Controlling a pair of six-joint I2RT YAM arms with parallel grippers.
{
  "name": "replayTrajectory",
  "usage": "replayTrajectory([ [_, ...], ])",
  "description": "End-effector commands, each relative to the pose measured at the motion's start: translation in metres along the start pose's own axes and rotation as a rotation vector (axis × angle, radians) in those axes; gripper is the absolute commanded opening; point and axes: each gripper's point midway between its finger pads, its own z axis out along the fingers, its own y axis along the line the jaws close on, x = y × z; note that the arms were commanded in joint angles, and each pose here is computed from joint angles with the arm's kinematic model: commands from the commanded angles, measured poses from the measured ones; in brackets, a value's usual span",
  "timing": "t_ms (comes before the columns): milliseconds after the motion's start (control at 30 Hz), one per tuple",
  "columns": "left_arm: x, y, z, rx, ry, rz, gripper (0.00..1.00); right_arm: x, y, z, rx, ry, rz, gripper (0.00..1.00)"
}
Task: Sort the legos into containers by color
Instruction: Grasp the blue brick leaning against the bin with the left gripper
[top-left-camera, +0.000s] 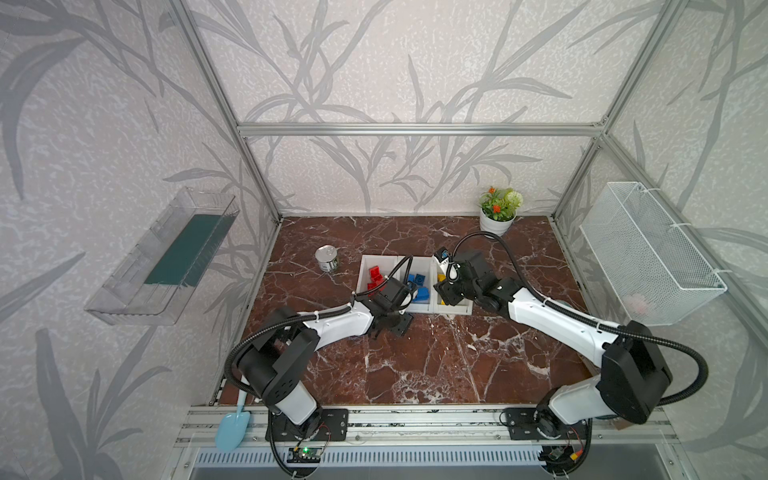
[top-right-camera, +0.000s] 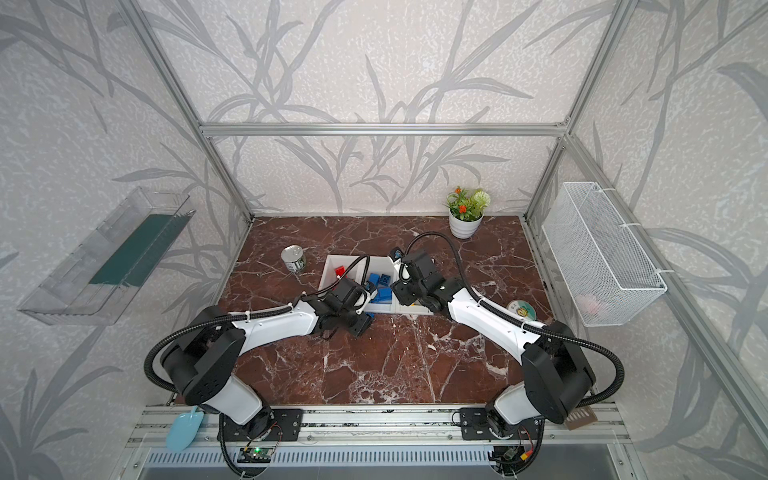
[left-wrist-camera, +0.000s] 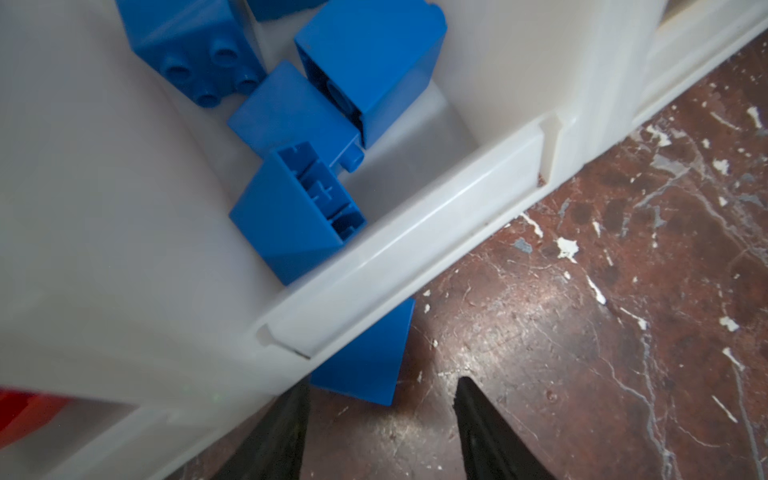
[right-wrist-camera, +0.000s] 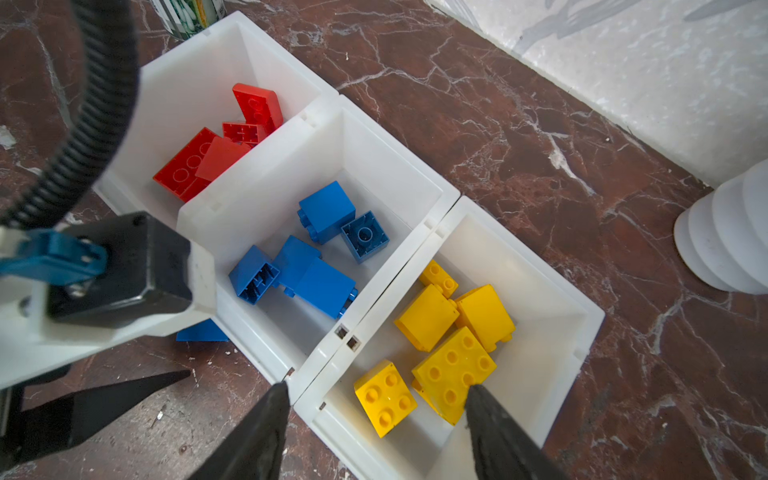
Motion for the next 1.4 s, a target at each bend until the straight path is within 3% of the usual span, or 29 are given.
replayTrajectory([
  [0,-0.018,0.001,0.000,-0.024,-0.038,0.042,0.59,-0.007,-0.005,-0.008,0.014,-0.037,0.020,0.69],
  [633,-0.022,0.003,0.015,-0.050,-0.033,0.049,0.57,-0.003,-0.004,-0.006,0.006,-0.033,0.035,0.68],
  [1033,-0.016,-0.014,0.006,-0.037,-0.002,0.117,0.33,-0.003,-0.007,-0.009,0.017,-0.039,0.032,0.64],
  [1200,-0.036,-0.029,-0.021,0.033,-0.062,0.089,0.32,-0.002,-0.010,-0.014,0.031,-0.047,0.034,0.64],
  [1267,-0.054,-0.038,-0.039,0.083,-0.128,0.086,0.32,-0.004,-0.012,-0.017,0.036,-0.058,0.039,0.64],
  [1367,-0.087,-0.035,-0.059,0.060,-0.262,0.053,0.32,-0.006,-0.016,-0.022,0.045,-0.078,0.052,0.63],
])
